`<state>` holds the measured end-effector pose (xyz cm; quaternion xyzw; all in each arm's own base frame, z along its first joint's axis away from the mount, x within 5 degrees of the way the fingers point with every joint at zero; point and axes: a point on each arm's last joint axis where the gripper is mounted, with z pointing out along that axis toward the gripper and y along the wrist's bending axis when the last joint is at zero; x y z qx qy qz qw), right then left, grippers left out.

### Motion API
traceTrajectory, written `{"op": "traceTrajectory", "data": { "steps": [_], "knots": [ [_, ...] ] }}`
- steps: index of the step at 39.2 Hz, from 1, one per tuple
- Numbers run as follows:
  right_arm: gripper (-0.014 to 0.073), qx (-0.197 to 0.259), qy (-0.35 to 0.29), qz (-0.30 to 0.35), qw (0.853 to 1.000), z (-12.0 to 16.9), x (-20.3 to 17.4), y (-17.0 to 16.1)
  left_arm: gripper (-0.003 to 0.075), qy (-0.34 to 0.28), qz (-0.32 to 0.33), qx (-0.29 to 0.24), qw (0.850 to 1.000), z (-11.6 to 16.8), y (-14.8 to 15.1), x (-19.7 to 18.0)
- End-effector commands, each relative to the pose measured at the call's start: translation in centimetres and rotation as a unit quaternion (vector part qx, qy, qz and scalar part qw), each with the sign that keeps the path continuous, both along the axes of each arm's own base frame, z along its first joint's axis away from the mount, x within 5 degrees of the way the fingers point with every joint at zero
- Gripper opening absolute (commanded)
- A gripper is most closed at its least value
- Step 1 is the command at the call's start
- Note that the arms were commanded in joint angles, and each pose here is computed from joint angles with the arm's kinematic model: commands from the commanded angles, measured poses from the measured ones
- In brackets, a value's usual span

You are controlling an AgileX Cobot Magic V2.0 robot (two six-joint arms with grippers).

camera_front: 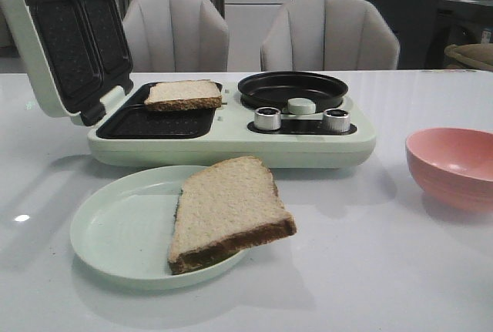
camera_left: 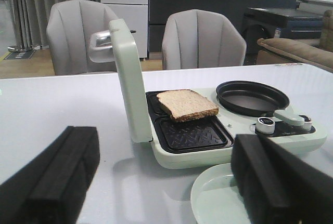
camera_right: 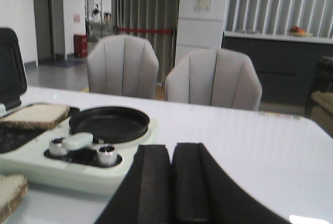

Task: Make breakfast with bread and shrimp
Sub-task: 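Withdraw the left gripper up and away from the sandwich maker, then reach the right gripper to the plate and grasp the remaining bread slice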

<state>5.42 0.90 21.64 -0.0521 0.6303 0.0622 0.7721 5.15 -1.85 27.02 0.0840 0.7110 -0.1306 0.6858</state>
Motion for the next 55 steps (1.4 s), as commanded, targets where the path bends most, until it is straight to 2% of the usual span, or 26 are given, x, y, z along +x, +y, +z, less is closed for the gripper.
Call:
{"op": "traceTrajectory", "data": {
  "steps": [1,7,13,18,23,27,31,36,39,45,55],
  "knots": [
    [0.0118,0.020,-0.085,-0.003,0.996,2.9,-0.8,-0.2,0.0583,-0.046,0.006,-0.021,0.999,1.6,0.1,0.0],
    [0.0118,0.007,0.000,-0.003,1.000,5.4,0.0,-0.1,0.0583,-0.047,0.006,-0.021,0.999,1.6,0.2,0.0],
    [0.0118,0.009,0.088,0.001,0.996,7.3,1.1,0.2,0.0583,-0.048,0.006,-0.021,0.999,1.6,0.2,0.0],
    [0.0118,0.010,0.097,0.001,0.995,7.2,1.5,0.2,0.0583,-0.049,0.006,-0.021,0.999,1.6,0.2,0.0],
    [0.0118,0.038,0.101,0.008,0.994,7.3,1.6,0.3,0.0583,-0.049,0.006,-0.022,0.999,1.6,0.2,0.0],
    [0.0126,0.036,0.113,0.007,0.993,7.1,2.1,0.4,0.0583,-0.049,0.006,-0.022,0.999,1.6,0.2,0.0],
    [0.0216,0.032,0.137,0.005,0.990,6.9,3.1,0.5,0.0583,-0.050,0.006,-0.022,0.998,1.6,0.2,0.0],
    [0.0406,0.027,0.169,0.004,0.985,7.7,4.7,0.8,0.0583,-0.053,0.007,-0.023,0.998,1.7,0.2,0.0],
    [0.0465,0.024,0.194,0.004,0.981,8.3,5.7,1.0,0.0583,-0.053,0.007,-0.023,0.998,1.7,0.2,0.0],
    [0.0482,0.046,0.254,0.020,0.966,9.7,7.8,1.7,0.0583,-0.053,0.007,-0.023,0.998,1.7,0.2,0.0],
    [0.0479,0.113,0.355,0.089,0.924,11.2,12.3,5.0,0.0583,-0.052,0.007,-0.023,0.998,1.7,0.2,0.0]
  ]
}}
